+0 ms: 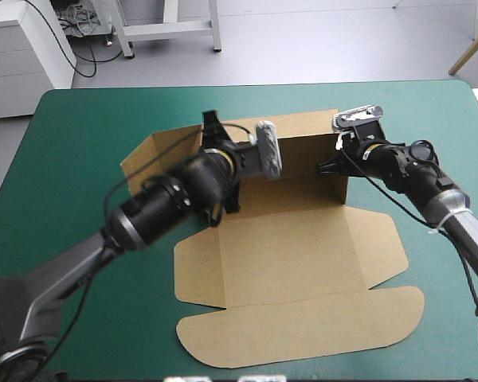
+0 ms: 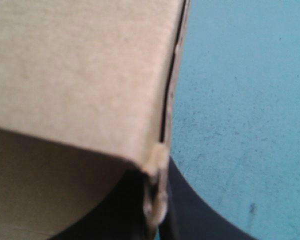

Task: Fold the box

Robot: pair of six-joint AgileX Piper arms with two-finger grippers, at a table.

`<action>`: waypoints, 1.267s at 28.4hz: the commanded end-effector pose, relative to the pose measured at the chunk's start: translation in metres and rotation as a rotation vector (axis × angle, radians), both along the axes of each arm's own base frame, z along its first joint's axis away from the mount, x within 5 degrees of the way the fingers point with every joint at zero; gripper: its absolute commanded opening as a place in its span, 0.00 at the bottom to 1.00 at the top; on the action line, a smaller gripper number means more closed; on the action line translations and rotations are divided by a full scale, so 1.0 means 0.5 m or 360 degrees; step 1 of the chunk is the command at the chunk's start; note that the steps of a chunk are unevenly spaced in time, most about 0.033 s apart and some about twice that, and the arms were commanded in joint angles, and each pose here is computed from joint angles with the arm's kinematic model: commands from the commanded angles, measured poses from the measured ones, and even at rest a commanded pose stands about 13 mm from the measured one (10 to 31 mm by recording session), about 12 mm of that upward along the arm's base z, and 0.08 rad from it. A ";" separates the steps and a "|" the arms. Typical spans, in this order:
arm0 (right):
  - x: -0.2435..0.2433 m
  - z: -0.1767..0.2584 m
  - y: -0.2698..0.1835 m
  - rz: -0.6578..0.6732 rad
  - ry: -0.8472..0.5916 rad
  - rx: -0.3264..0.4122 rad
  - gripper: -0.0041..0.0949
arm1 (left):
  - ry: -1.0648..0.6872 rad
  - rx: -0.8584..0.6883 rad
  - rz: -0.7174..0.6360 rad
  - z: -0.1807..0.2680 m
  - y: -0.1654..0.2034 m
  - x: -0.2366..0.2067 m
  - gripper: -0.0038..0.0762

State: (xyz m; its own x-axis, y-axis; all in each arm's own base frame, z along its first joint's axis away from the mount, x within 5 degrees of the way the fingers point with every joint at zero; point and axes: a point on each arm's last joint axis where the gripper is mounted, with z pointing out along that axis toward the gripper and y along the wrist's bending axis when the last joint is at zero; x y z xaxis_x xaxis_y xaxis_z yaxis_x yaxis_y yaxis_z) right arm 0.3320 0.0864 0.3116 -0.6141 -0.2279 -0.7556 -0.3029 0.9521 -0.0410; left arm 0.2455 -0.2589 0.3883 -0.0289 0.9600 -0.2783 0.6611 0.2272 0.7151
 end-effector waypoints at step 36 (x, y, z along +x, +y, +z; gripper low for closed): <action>-0.016 0.114 -0.004 -0.0083 0.0038 0.0132 0.02 | 0.1167 -0.2466 0.1845 -0.160 0.761 0.086 0.05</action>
State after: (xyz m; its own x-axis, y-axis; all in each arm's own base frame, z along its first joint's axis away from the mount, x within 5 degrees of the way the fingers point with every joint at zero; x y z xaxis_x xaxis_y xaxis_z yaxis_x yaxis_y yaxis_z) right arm 0.3295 0.0872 0.3281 -0.6990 -0.1702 -0.6945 -0.2638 0.9641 0.0292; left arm 0.2907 0.1273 0.2830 -0.8098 -0.5316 -0.2482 -0.2472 0.6929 -0.6773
